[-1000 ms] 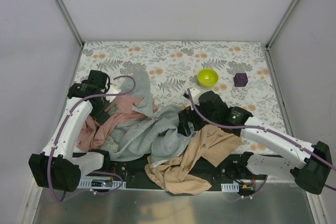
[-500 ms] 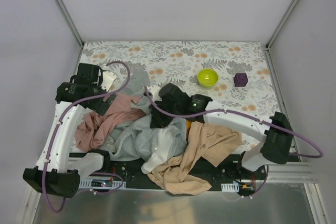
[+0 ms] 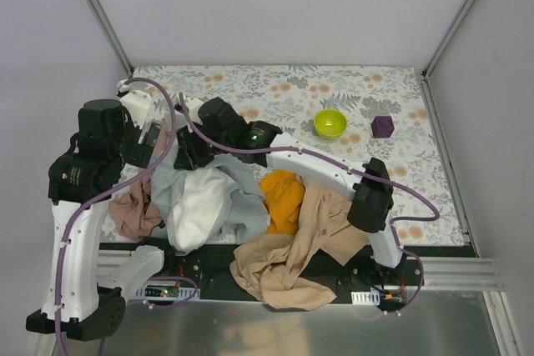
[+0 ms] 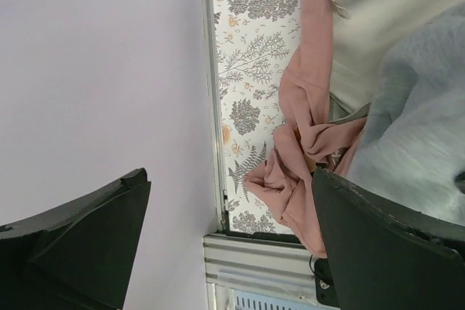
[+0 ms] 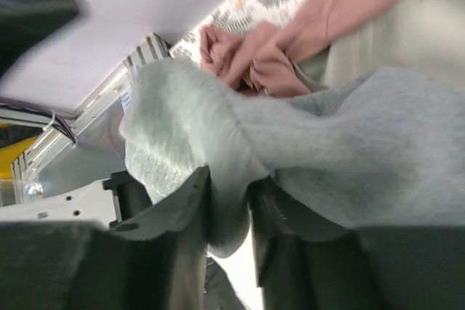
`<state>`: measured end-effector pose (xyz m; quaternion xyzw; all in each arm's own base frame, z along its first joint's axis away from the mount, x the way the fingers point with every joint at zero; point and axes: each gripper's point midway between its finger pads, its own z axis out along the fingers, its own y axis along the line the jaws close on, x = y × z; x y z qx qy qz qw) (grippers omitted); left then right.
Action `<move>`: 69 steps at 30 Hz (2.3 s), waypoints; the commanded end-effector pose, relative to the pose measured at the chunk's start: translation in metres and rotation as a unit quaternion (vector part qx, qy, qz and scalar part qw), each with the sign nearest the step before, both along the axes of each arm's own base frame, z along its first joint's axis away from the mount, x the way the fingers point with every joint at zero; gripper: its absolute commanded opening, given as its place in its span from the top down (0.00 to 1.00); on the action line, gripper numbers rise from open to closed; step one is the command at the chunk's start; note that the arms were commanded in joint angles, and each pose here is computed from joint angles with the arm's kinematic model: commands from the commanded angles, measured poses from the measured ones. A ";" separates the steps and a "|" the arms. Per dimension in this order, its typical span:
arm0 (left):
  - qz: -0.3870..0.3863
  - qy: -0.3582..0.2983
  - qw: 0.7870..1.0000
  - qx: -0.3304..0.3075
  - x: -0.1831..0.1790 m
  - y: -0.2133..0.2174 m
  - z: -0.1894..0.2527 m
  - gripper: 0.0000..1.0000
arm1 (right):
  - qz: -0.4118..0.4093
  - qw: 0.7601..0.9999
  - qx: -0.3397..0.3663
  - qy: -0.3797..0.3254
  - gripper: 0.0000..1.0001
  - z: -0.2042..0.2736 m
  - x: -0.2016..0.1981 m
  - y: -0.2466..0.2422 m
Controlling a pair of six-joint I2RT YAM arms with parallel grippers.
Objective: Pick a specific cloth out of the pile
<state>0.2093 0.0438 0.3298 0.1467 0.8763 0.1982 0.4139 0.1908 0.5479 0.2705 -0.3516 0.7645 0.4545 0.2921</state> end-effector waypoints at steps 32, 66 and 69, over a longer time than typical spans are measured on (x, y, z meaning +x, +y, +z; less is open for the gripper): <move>-0.080 0.111 0.985 -0.106 0.000 -0.050 -0.076 0.03 | 0.019 0.929 -0.353 -0.108 0.22 -0.175 -0.012 -0.259; -0.086 0.111 0.984 -0.107 -0.001 -0.052 -0.077 0.03 | -0.328 0.897 0.062 -0.289 1.00 0.207 0.116 -0.298; -0.086 0.112 0.984 -0.107 -0.001 -0.052 -0.079 0.03 | -0.373 0.855 0.145 -0.329 1.00 0.273 0.139 -0.315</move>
